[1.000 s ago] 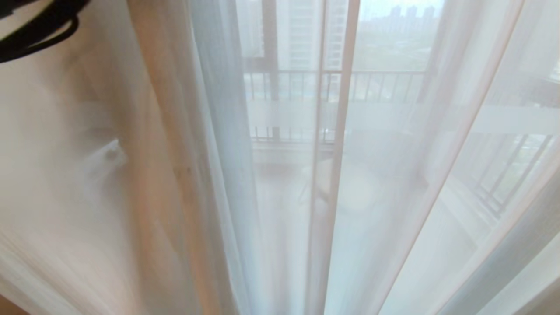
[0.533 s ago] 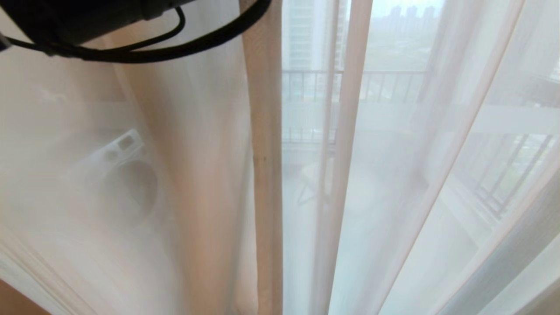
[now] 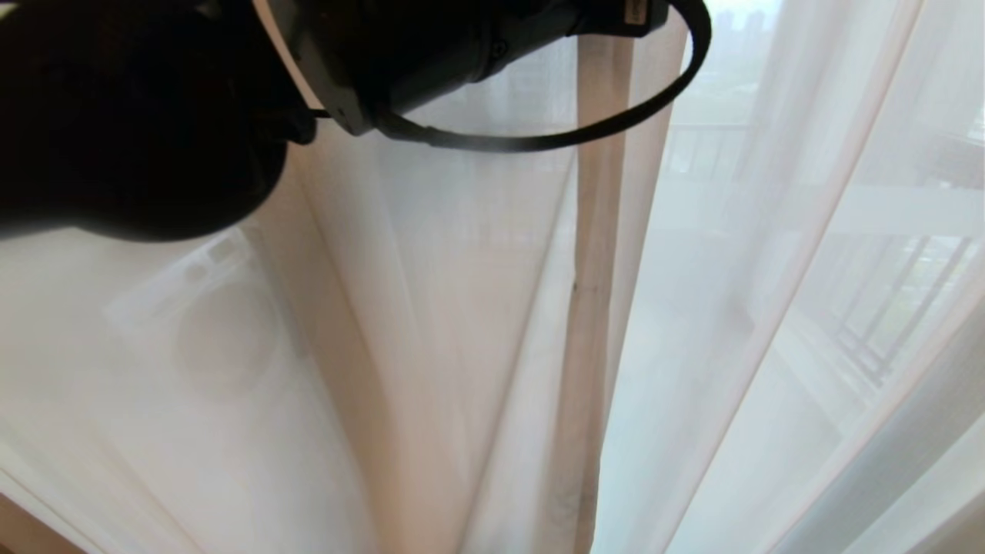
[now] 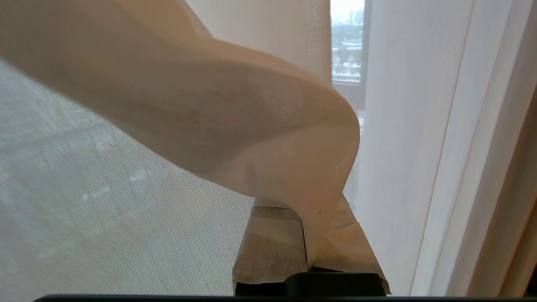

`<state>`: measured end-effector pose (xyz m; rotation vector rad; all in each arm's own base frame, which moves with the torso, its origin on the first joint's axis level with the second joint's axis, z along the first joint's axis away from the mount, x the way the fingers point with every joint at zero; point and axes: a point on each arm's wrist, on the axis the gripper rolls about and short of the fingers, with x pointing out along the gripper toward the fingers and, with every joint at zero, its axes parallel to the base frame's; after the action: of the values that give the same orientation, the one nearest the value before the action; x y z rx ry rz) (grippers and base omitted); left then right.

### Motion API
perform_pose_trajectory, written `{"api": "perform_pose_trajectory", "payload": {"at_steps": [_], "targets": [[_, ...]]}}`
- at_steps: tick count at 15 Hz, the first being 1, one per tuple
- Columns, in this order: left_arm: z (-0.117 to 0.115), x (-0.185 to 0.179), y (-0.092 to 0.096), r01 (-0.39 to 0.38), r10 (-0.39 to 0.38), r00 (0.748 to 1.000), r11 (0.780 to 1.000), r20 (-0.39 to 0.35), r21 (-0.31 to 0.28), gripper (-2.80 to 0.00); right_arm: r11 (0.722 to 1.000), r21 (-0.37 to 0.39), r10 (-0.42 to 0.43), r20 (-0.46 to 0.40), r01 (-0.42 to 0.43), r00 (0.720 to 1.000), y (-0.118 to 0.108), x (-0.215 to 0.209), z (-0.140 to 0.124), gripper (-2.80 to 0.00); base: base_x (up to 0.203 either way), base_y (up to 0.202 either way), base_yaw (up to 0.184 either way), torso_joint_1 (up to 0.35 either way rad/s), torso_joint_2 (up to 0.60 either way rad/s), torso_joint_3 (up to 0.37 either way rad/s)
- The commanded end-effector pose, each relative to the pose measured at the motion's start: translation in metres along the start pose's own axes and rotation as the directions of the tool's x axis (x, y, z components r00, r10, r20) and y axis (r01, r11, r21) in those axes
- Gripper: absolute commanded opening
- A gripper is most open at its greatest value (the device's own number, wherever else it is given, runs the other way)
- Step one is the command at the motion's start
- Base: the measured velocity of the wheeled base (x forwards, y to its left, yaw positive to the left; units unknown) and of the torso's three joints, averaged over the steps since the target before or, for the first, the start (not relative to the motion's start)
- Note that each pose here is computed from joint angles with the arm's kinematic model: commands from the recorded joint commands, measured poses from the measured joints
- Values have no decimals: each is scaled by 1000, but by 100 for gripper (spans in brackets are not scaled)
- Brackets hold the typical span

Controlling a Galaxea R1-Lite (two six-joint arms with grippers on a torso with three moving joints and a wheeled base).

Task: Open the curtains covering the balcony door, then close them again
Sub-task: Close the inner curtains on both sides

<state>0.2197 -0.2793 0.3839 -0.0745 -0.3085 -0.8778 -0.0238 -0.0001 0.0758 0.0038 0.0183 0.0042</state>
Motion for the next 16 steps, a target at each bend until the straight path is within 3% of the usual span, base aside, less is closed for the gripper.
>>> {"api": "perform_pose_trajectory", "payload": {"at_steps": [1, 7, 11, 13, 16], "targets": [[-21, 18, -12, 28, -28, 999, 1000, -28, -9, -280, 1000, 0, 0, -2, 0, 1000, 0, 0, 0, -280, 0, 0, 0, 0, 0, 0], [-35, 39, -36, 73, -73, 997, 997, -15, -26, -280, 1000, 1, 0, -2, 0, 1000, 0, 0, 0, -280, 0, 0, 0, 0, 0, 0], [-40, 44, -43, 85, -85, 996, 996, -13, -31, -280, 1000, 1, 0, -2, 0, 1000, 0, 0, 0, -280, 0, 0, 0, 0, 0, 0], [-36, 42, -41, 39, -40, 999, 999, -14, -28, -280, 1000, -1, 0, -2, 0, 1000, 0, 0, 0, -280, 0, 0, 0, 0, 0, 0], [-23, 33, -23, -104, 104, 995, 994, -7, -12, -280, 1000, 1, 0, -2, 0, 1000, 0, 0, 0, -280, 0, 0, 0, 0, 0, 0]]}}
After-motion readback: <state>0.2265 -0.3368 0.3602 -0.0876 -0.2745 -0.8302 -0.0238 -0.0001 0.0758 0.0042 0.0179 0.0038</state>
